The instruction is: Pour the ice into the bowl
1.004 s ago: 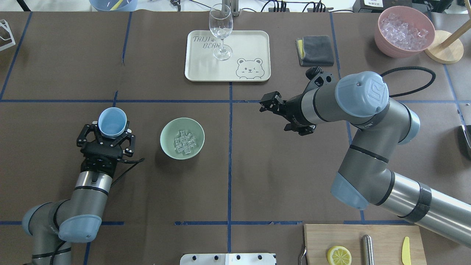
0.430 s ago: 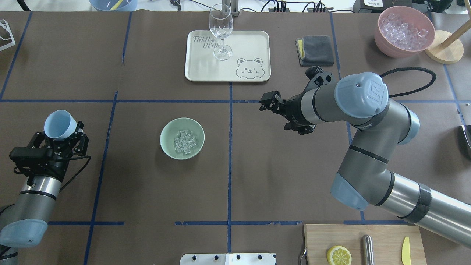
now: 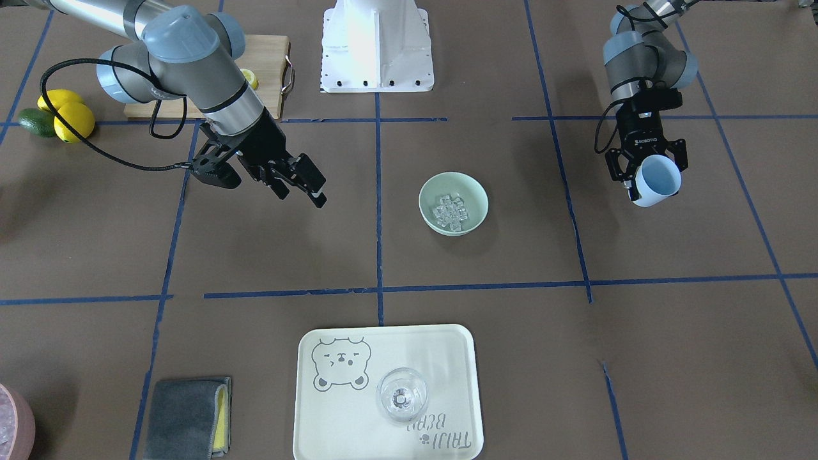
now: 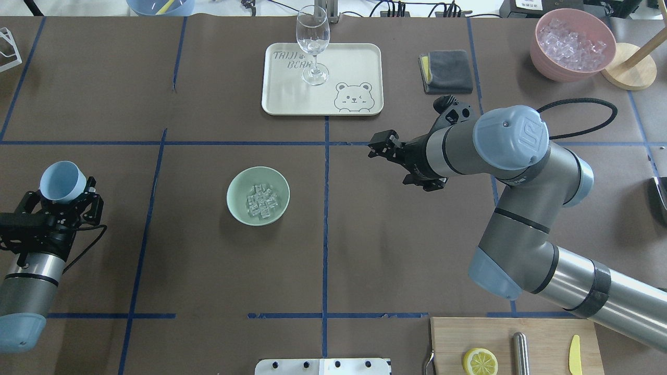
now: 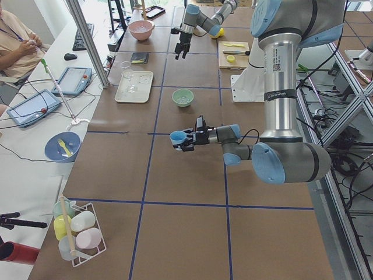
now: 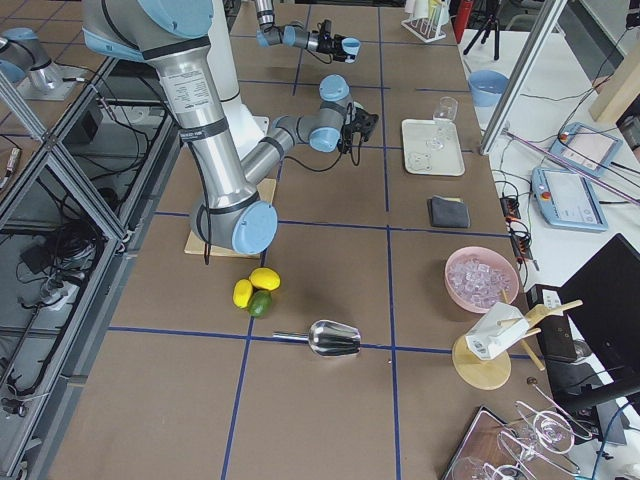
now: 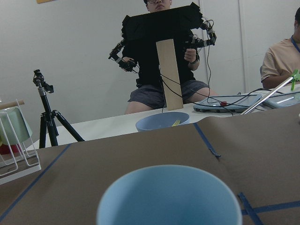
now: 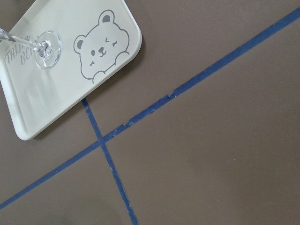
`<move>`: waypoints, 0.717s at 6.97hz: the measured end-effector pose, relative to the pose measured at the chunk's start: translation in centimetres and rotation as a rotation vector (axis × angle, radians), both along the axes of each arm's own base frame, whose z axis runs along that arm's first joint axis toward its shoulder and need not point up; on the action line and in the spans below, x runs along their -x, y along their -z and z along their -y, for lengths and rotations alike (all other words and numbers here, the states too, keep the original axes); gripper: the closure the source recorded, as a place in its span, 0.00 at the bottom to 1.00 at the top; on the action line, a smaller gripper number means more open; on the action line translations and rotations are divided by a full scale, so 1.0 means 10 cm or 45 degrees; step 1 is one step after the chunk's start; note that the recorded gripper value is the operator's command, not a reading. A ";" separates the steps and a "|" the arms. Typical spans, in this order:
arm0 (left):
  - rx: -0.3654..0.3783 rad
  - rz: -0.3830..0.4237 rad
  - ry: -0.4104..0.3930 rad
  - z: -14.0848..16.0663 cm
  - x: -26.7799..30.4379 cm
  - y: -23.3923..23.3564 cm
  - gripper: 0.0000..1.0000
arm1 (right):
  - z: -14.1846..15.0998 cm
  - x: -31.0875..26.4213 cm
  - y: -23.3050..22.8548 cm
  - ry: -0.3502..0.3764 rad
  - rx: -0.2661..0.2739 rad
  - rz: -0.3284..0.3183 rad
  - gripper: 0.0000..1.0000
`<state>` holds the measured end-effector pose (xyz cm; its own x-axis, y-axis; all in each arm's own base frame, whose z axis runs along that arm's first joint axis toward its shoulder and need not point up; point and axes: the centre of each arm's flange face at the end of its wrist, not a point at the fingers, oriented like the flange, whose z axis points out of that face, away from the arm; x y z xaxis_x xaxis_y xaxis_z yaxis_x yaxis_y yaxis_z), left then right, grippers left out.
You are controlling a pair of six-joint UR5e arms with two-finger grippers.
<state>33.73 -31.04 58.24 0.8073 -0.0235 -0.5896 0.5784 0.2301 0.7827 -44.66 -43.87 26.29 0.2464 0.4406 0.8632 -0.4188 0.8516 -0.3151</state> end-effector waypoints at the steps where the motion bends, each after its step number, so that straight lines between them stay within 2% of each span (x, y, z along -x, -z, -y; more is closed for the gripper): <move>1: -0.011 -0.100 -0.008 -0.04 0.12 -0.11 1.00 | -0.01 0.01 0.01 0.001 -0.001 0.001 0.00; 2: -0.018 -0.136 -0.020 -0.05 0.19 -0.24 1.00 | -0.01 0.02 0.01 0.000 -0.002 0.001 0.00; 5: -0.015 -0.115 -0.013 -0.02 0.25 -0.44 1.00 | -0.02 0.04 0.03 -0.022 -0.015 -0.004 0.00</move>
